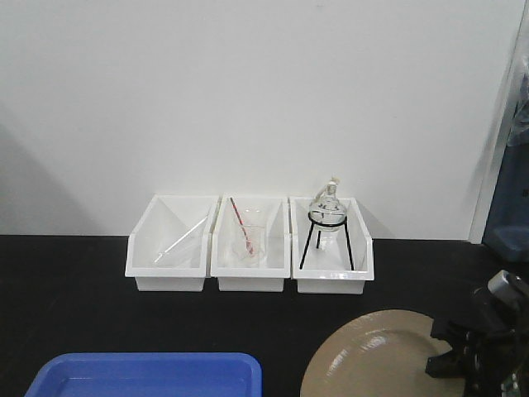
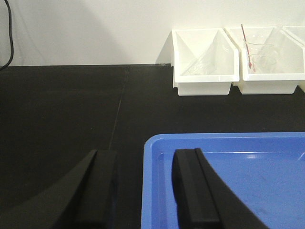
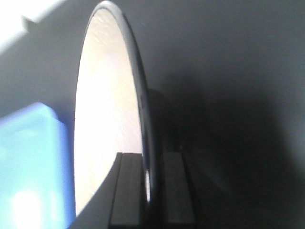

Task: Place disk in tray to left cabinet
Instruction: 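Grasp the beige plate rim with the right gripper and lift it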

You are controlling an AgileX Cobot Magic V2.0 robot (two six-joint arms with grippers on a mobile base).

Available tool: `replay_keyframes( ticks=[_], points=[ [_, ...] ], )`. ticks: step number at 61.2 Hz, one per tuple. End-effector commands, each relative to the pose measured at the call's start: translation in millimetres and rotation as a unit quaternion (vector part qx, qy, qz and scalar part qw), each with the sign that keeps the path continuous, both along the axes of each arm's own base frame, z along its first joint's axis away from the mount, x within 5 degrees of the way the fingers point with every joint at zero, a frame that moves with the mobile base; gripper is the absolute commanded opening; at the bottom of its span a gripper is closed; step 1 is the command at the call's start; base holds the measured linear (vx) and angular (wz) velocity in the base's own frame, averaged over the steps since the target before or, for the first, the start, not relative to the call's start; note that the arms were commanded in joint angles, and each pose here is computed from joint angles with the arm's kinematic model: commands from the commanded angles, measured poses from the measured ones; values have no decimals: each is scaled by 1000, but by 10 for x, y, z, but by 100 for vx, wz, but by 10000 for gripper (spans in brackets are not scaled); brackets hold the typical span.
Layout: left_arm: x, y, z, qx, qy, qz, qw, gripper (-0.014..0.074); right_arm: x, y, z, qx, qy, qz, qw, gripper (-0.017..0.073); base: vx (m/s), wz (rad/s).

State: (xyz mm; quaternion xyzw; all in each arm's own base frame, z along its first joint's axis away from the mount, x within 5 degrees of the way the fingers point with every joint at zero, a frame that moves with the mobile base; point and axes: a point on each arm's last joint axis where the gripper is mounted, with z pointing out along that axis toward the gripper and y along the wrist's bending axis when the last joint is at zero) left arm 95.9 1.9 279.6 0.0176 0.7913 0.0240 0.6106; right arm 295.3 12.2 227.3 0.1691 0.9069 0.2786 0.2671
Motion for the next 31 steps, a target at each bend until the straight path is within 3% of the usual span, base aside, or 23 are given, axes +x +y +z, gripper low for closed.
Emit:
replay_keyframes(
  ticks=[1, 3, 4, 12, 31],
  points=[
    [29, 8, 158, -3, -51, 5, 999, 412, 46, 95, 318, 87, -55, -32, 994, -6, 0, 0],
    [29, 8, 158, -3, -51, 5, 999, 412, 62, 163, 361, 112, -71, -27, 991, -6, 0, 0],
    [29, 8, 158, -4, -51, 5, 999, 412, 86, 391, 447, 150, -111, -1, 983, -6, 0, 0],
    [29, 8, 158, -4, -51, 5, 999, 412, 93, 819, 482, 205, -137, 33, 969, -4, 0, 0],
    [29, 8, 158, -4, -51, 5, 999, 412, 157, 2004, 190, 192, -81, 161, 965, -4, 0, 0]
  ],
)
